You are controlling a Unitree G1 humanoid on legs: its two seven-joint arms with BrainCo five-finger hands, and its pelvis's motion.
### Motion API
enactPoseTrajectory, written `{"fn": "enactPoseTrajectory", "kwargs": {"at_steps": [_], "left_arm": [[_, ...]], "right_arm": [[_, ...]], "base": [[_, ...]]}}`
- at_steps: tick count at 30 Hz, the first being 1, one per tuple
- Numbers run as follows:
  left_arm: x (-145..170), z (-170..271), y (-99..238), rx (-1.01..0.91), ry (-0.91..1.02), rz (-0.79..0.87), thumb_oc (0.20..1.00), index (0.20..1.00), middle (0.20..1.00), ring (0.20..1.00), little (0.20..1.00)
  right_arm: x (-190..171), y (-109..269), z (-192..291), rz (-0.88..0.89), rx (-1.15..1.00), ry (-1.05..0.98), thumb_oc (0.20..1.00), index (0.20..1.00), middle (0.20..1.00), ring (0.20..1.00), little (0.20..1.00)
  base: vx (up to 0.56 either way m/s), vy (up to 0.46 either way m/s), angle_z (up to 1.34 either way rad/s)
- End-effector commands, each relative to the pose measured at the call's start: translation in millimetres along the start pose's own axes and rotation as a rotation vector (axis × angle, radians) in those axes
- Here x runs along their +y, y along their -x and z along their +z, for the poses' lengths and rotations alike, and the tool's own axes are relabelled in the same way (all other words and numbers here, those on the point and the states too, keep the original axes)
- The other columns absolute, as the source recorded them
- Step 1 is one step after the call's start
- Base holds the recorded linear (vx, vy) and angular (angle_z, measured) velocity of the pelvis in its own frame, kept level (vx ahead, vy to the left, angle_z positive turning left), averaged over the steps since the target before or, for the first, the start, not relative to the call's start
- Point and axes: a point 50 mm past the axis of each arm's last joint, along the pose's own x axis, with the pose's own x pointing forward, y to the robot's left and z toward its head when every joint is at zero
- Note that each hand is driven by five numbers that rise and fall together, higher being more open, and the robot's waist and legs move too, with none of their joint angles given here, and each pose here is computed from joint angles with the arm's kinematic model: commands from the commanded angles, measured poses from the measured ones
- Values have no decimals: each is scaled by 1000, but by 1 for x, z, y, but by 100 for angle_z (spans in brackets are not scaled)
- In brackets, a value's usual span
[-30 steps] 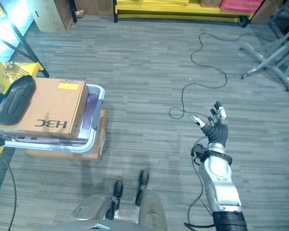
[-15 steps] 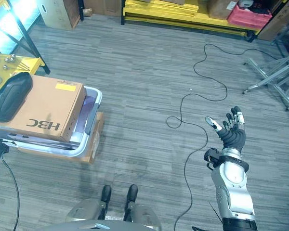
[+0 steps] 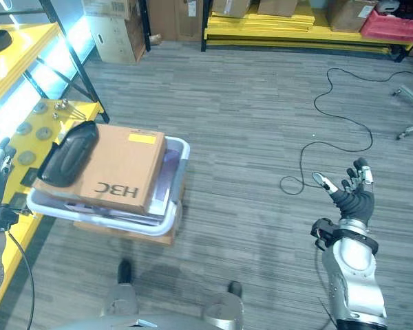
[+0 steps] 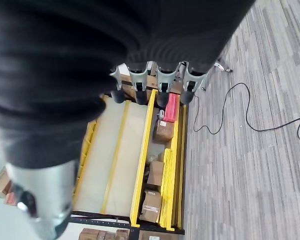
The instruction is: Move parts from the plastic box to the shelf.
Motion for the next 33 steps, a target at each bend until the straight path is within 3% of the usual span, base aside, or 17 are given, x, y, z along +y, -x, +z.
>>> {"fn": "enactPoseTrajectory", "kwargs": {"at_steps": [1,5,13,24,33], "left_arm": [[-1,21,2,-127,-60,-11,1000,1000,1000,1000,1000],[-18,38,-10,-187,-145,-99,1000,1000,1000,1000,1000],[-10,42,2,-152,-132,-108,1000,1000,1000,1000,1000],[-18,37,0,-130,-163,-122,1000,1000,1000,1000,1000],[-14,27,7,-60,-153,-129,1000,1000,1000,1000,1000]], "right_arm": [[18,-24,40,42,-184,-38,1000,1000,1000,1000,1000],[21,-13,32,4,-180,-156,1000,1000,1000,1000,1000],[26,7,28,100,-130,-164,1000,1000,1000,1000,1000],[44,8,19,149,-116,-108,1000,1000,1000,1000,1000],[25,-1,17,112,-48,-27,1000,1000,1000,1000,1000]], "base": [[52,794,-26],[58,650,1],[68,265,-9],[42,-66,3],[80,-79,4]]}}
